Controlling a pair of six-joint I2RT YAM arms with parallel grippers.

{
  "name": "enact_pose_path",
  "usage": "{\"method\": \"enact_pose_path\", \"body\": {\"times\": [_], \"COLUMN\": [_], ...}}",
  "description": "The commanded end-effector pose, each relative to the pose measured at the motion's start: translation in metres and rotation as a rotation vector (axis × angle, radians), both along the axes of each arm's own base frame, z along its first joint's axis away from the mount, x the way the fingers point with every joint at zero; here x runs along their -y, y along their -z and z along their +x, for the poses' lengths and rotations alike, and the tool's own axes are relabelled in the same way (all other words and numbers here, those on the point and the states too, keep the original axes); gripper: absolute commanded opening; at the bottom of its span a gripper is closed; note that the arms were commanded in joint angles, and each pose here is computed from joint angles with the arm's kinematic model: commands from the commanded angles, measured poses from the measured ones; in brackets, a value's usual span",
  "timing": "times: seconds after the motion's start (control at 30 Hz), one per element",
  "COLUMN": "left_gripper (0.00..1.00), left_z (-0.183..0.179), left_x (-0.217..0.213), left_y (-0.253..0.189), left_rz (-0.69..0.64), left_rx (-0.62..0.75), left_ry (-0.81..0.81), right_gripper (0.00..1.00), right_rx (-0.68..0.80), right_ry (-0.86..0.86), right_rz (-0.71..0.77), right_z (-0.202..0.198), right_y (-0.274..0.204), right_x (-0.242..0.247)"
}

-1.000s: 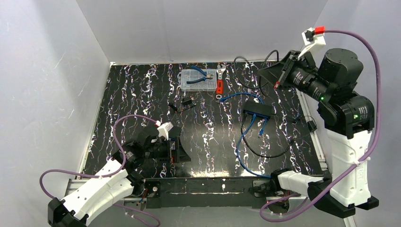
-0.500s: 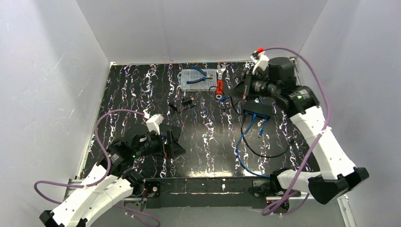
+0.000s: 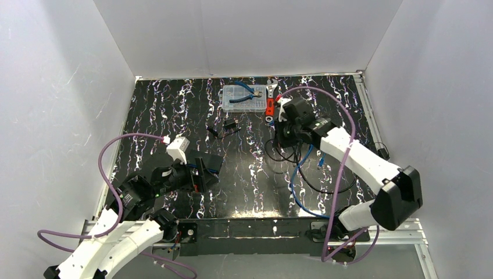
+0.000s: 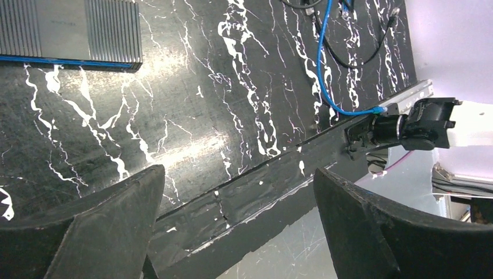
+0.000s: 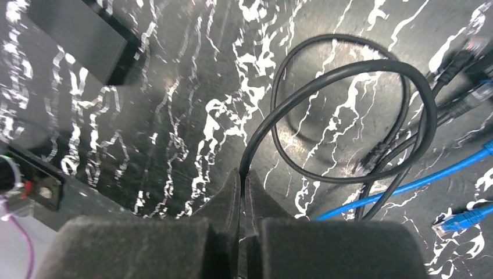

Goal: Insert the plug into the switch port
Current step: Place the connector at the center of the board.

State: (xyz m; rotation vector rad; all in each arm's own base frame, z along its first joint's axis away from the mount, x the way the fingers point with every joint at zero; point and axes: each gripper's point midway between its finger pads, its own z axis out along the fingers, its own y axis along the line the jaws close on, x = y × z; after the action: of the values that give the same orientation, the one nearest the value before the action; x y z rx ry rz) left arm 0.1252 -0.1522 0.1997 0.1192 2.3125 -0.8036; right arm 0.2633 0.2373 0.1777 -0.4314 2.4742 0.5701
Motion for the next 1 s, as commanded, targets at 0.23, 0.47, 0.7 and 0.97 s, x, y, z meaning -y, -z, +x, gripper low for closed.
{"method": "enact_pose_path", "body": {"times": [0.23, 0.47, 0.7, 0.97], "left_gripper": [0.99, 0.99, 1.00, 1.00], "left_z": [0.010, 0.024, 0.039, 0.055], "left_x": [-0.011, -0.021, -0.031, -0.041], "left_y": [0.013, 0.020, 0.027, 0.032], "left_rz": [0.096, 0.153, 0.235, 0.326], "left_rx": [-0.026, -0.027, -0.018, -0.015], "left_ry": [-0.062, -0.151, -0.219, -0.268], "right_gripper": [0.42, 0.54, 0.76, 0.73], "right_rx": [-0.004, 0.134, 0.195, 0.208], "right_ry": [-0.022, -0.024, -0.216, -0.356], "right_rz": [-0.094, -0.082, 0.142, 0.224], "right_z": [0.006, 0.021, 0.015, 0.024], "right_y": [0.050, 0.003, -0.030, -0.045], "right_x": [-0.009, -0.006, -0.051, -0.091]}}
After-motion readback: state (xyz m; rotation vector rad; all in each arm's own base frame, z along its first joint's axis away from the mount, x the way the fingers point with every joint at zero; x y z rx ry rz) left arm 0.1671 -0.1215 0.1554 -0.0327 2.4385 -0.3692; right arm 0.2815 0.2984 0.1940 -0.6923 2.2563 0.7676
